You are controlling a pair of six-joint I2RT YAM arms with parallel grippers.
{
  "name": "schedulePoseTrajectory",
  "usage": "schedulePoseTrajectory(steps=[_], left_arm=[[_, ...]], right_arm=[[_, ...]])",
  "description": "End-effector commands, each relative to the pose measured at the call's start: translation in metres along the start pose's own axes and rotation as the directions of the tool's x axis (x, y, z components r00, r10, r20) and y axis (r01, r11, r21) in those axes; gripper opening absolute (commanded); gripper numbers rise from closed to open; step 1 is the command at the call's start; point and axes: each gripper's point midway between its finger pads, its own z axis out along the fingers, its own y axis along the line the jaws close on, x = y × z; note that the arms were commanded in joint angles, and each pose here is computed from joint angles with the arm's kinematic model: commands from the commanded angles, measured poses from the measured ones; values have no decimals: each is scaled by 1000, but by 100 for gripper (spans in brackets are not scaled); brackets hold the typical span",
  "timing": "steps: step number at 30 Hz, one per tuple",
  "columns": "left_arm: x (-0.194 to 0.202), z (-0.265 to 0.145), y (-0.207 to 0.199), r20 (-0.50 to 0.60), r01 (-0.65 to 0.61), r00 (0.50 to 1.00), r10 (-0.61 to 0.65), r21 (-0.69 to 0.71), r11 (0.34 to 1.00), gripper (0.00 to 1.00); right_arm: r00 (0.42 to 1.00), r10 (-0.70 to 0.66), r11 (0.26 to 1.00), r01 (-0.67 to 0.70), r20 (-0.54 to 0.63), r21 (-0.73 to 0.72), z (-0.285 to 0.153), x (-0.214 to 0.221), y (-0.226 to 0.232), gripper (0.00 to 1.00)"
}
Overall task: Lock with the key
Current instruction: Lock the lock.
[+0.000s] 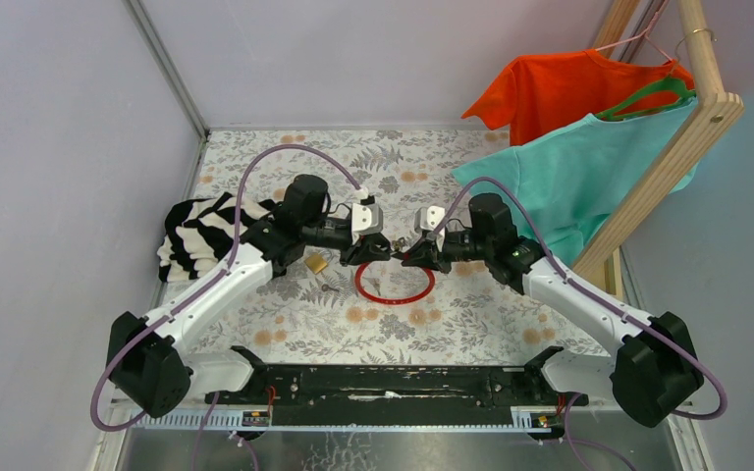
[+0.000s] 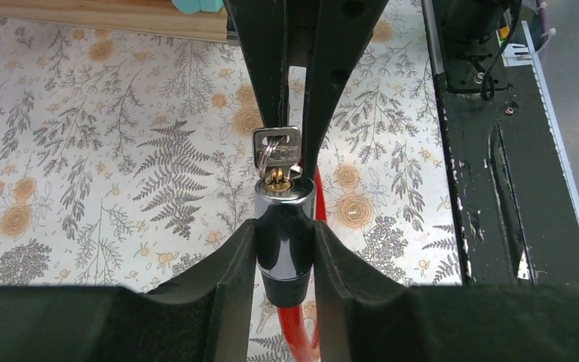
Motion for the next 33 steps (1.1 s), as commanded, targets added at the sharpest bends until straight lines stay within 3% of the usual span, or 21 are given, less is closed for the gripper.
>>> schedulePoseTrajectory(steps=[1,12,21,33], left_arm=[[-18,5,-25,11,23,1000,-25,134,991,0],[-9,12,-35,-18,38,999,-35,168,985,0],[6,24,-44,-44,61,998,-53,196,979,0],[11,21,-36,-40,56,998,-51,145,988,0]], right_arm=[[968,-176,979,155,176,130,-8,-70,-29,8],[975,-136,988,120,174,102,1,-40,-17,13],[986,-115,992,108,117,69,-1,-25,-8,30],[993,-113,988,111,18,104,-10,-11,-12,41]])
